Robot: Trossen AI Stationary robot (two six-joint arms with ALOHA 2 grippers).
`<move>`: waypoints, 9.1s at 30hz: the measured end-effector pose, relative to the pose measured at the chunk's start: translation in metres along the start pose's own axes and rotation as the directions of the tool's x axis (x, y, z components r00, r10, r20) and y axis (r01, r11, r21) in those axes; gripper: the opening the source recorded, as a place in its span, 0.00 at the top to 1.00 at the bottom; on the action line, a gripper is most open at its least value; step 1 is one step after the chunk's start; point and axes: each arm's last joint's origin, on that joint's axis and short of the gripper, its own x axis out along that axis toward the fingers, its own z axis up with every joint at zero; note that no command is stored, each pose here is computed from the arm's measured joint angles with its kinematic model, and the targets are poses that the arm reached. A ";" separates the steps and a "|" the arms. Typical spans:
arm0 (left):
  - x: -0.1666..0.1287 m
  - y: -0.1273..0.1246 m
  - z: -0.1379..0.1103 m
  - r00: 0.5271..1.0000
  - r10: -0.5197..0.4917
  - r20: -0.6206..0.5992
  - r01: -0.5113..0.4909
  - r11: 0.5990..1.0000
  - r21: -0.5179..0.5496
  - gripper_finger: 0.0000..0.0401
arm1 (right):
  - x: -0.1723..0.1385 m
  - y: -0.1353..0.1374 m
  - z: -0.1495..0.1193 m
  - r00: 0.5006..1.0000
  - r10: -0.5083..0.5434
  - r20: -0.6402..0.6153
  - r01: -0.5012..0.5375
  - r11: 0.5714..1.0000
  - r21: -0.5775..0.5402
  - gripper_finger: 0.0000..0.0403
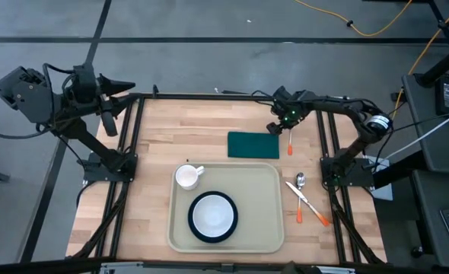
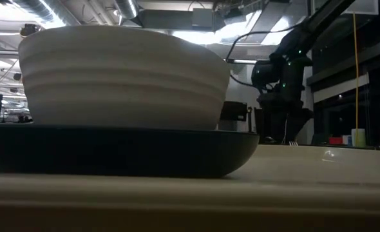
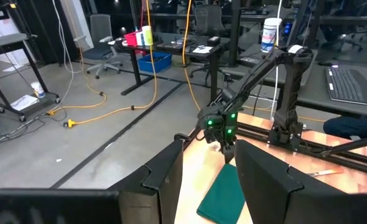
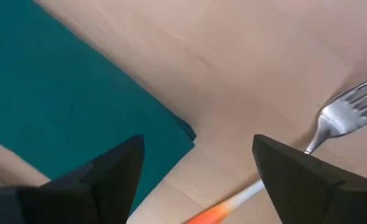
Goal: Set up tray
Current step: Put the green napkin on the white tray to the right of the black plate, then put the orange knife on top of the green napkin on the white tray
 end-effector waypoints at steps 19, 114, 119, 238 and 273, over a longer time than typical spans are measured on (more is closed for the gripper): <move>0.000 0.001 0.000 0.999 0.034 0.017 -0.034 0.999 0.008 0.65 | 0.036 0.010 0.004 0.992 0.062 -0.109 -0.067 0.997 -0.043 0.32; -0.012 0.020 -0.002 0.983 -0.179 -0.049 0.185 0.944 0.275 0.65 | -0.163 0.247 -0.162 0.793 -0.019 0.609 -0.153 0.961 0.229 0.98; -0.015 0.026 -0.002 0.979 -0.199 -0.048 0.204 0.942 0.267 0.65 | -0.144 0.262 -0.171 0.802 -0.028 0.596 -0.161 0.952 0.261 0.98; -0.009 0.010 -0.002 0.970 -0.229 -0.082 0.242 0.948 0.209 0.65 | -0.018 0.325 -0.337 0.983 -0.148 0.113 0.107 0.945 0.309 0.38; -0.007 0.009 -0.002 0.982 -0.178 -0.068 0.190 0.952 0.241 0.65 | -0.269 0.226 -0.102 0.714 0.330 0.618 0.167 0.776 -0.608 0.51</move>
